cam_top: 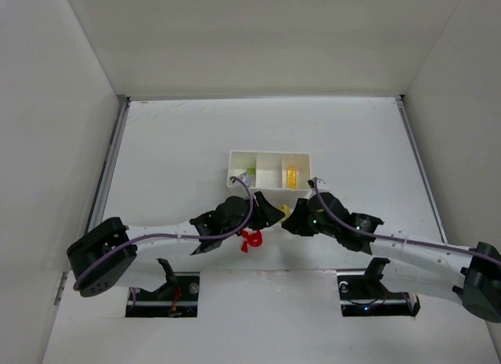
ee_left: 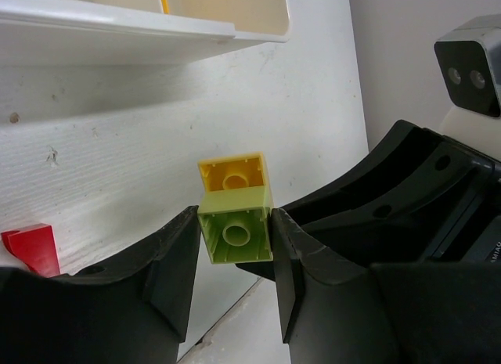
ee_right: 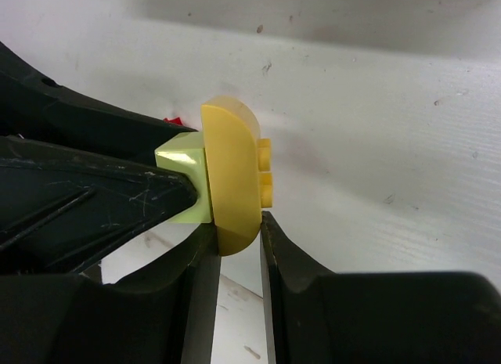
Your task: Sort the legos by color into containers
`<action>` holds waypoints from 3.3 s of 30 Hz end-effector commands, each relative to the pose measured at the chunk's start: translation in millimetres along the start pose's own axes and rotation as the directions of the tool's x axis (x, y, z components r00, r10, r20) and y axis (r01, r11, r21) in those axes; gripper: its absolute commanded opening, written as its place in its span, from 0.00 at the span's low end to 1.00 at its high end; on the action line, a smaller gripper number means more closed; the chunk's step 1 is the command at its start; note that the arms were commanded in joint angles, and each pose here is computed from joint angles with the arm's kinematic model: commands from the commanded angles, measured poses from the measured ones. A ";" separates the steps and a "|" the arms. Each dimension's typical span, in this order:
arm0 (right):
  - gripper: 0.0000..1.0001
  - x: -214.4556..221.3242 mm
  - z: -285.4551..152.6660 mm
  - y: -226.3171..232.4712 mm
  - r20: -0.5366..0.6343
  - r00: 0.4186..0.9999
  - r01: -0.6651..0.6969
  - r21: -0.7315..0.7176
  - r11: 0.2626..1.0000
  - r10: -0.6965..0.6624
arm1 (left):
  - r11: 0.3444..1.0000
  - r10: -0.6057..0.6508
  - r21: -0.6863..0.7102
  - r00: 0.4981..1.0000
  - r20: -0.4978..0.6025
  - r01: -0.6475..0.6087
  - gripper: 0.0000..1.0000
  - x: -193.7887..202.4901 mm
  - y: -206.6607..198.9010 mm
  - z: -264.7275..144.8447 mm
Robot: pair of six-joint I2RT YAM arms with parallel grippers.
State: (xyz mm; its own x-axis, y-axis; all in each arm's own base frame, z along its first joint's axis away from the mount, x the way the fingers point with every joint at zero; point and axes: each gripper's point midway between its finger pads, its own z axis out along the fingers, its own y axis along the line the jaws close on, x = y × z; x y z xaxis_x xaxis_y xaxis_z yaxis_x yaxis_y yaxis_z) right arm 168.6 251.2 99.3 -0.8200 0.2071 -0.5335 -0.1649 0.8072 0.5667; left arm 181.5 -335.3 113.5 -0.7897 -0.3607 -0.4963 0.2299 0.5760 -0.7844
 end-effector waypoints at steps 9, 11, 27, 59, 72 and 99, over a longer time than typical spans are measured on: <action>0.22 -21.2 -7.5 -2.2 0.091 0.993 -0.068 -0.036 0.997 0.071 | 0.985 -0.059 0.163 0.998 0.017 0.056 0.17 -21.7 -47.5 -10.8; 0.22 -21.4 -7.7 -4.7 0.092 0.993 -0.067 -0.028 0.997 0.069 | 0.984 -0.062 0.169 0.998 0.016 0.058 0.16 -21.6 -49.7 -11.6; 0.22 -34.6 -4.1 -27.1 0.145 0.987 -0.081 0.031 0.996 0.076 | 0.985 -0.075 0.160 0.996 0.041 0.068 0.14 -26.9 -37.5 -26.5; 0.22 -56.0 -39.4 4.3 0.205 0.979 0.013 -0.044 0.999 -0.003 | 0.723 0.467 -0.653 0.856 0.222 -0.225 0.27 -187.3 54.6 -18.3; 0.23 -128.8 -27.2 -0.6 0.337 0.941 0.021 0.048 0.999 -0.036 | 0.707 0.500 -0.655 0.843 0.199 -0.265 0.57 -187.6 50.4 -12.4; 0.33 -151.3 -11.9 32.9 0.344 0.920 0.166 0.090 0.982 -0.187 | 0.863 0.315 -0.475 0.918 0.242 -0.171 0.51 -105.7 85.7 -117.3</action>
State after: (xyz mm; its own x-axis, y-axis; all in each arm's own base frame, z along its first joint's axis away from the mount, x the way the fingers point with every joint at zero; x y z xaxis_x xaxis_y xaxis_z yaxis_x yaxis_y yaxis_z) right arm 307.5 219.0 187.8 -0.5611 0.2456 -0.7905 -0.1465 0.9105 0.3868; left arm 225.3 -167.6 146.0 -0.5081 -0.2590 -0.8214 0.1099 0.9264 -0.3601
